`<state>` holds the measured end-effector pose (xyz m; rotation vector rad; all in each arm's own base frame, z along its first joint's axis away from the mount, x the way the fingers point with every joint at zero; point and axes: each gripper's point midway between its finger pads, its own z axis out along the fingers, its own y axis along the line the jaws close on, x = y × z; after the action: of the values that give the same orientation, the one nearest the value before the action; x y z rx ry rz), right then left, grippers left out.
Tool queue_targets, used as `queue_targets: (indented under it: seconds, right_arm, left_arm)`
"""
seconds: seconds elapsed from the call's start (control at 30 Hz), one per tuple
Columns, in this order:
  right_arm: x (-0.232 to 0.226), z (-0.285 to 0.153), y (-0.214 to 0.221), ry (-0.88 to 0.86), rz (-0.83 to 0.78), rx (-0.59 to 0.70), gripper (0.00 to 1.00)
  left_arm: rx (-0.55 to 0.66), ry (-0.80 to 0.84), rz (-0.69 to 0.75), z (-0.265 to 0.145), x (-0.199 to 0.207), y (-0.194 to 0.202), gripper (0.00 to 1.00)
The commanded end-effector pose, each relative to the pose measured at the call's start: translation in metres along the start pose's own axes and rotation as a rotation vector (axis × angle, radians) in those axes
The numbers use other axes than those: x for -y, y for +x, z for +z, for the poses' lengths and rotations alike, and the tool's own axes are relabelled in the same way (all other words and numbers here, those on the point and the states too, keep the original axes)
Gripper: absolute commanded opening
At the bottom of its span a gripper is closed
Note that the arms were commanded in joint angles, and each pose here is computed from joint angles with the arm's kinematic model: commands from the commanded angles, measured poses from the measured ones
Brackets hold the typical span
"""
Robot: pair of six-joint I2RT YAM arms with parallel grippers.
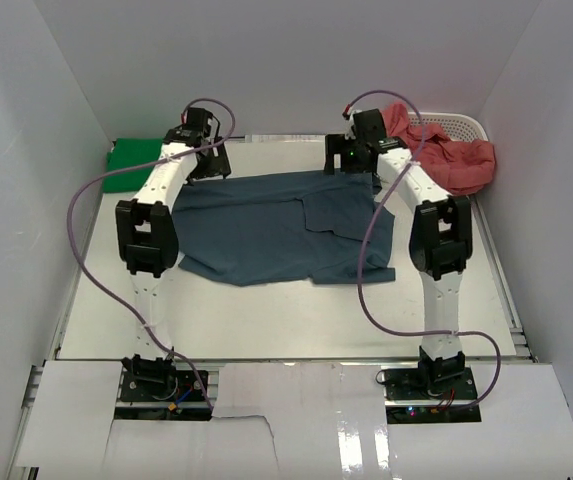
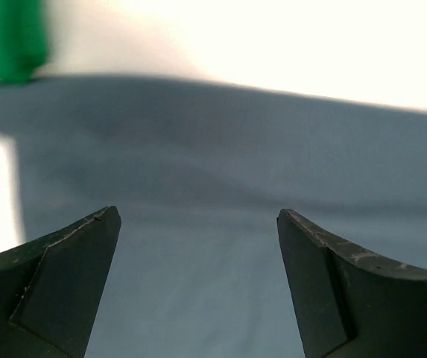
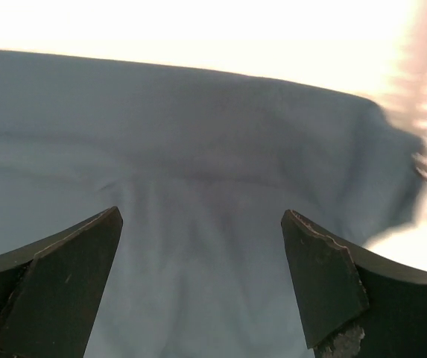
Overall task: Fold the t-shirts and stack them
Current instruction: Fold the flattened tshirt in 1/3 of the way, then grap the side of the flattened tshirt closest away from the robot with both arms
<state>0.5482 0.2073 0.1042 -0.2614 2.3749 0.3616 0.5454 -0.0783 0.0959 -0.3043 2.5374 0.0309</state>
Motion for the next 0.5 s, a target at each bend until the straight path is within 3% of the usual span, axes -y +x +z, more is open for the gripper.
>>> queue_targets:
  seconds: [0.0, 0.03, 0.07, 0.1, 0.13, 0.2, 0.23, 0.3, 0.33, 0.37, 0.47]
  right_arm:
    - [-0.026, -0.1, -0.066, -0.035, -0.059, 0.214, 0.94]
    - [-0.023, -0.102, -0.046, -0.029, -0.053, 0.179, 0.94]
    - [-0.023, -0.111, -0.041, -0.028, -0.048, 0.179, 0.94]
    - [-0.027, -0.14, -0.045, -0.034, -0.043, 0.222, 0.95]
    - [-0.022, -0.135, -0.013, -0.023, -0.029, 0.157, 0.95]
    - [-0.023, -0.163, 0.003, -0.022, -0.008, 0.167, 0.94]
    - [-0.018, -0.156, 0.041, -0.014, 0.009, 0.089, 0.95]
    - [-0.02, -0.175, 0.063, -0.027, 0.032, 0.081, 0.94]
    - [-0.016, -0.169, 0.1, -0.023, 0.046, 0.008, 0.94]
    - [-0.018, -0.179, 0.107, -0.032, 0.045, 0.018, 0.94]
    - [-0.017, -0.181, 0.158, -0.042, 0.053, -0.063, 0.92]
  left_arm:
    - [0.196, 0.003, -0.059, -0.112, -0.021, -0.047, 0.98]
    - [0.168, -0.014, -0.064, -0.112, -0.03, -0.033, 0.98]
    - [0.203, -0.009, -0.096, -0.137, -0.044, -0.038, 0.98]
    - [0.197, 0.006, -0.129, -0.144, -0.05, -0.032, 0.98]
    - [0.135, -0.004, -0.138, -0.134, -0.062, -0.006, 0.98]
    - [0.17, 0.036, -0.209, -0.159, -0.084, 0.001, 0.98]
    - [0.161, 0.031, -0.226, -0.16, -0.093, 0.013, 0.98]
    - [0.144, -0.018, -0.281, -0.162, -0.128, 0.045, 0.98]
    - [0.137, -0.035, -0.3, -0.162, -0.138, 0.055, 0.98]
    - [0.086, -0.059, -0.307, -0.153, -0.146, 0.082, 0.98]
    - [0.059, -0.06, -0.346, -0.155, -0.157, 0.113, 0.98]
